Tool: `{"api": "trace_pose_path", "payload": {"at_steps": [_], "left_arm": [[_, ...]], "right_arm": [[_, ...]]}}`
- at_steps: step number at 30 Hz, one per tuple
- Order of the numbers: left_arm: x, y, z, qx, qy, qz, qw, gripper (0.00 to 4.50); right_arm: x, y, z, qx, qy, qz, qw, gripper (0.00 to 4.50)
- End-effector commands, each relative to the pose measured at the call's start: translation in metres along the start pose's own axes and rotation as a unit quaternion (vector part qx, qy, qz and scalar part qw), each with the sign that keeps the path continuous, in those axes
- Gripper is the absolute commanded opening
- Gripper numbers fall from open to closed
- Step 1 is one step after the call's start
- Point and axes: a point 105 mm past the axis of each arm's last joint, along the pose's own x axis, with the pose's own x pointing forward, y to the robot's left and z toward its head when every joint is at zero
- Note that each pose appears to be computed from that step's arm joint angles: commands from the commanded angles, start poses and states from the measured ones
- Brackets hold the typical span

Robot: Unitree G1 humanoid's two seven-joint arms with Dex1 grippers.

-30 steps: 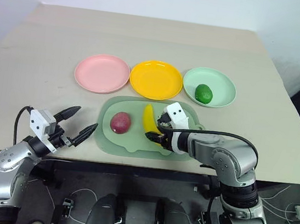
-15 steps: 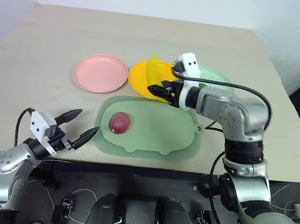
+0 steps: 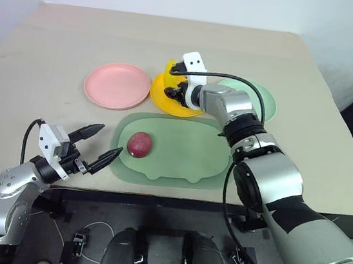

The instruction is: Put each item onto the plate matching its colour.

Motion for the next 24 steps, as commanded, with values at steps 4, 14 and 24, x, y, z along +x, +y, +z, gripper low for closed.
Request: {"api": "trace_pose_path", "payload": {"at_steps": [4, 14, 24], "left_arm": [[0.013, -0.01, 0.023, 0.017, -0.016, -0.008, 1.0, 4.5], [0.031, -0.021, 0.039, 0.013, -0.014, -0.008, 1.0, 4.5], [0.053, -0.03, 0.045, 0.0, -0.008, -0.011, 1.0, 4.5]], "right_arm": [[0.004, 0.005, 0.013, -0.011, -0.023, -0.01, 1.0, 3.06], [-0.008, 0.003, 0.036, -0.007, -0.071, 0.028, 0.997, 4.48], [-0.082, 0.033, 0.017, -0.025, -0.171, 0.141, 0.975, 4.48]]}}
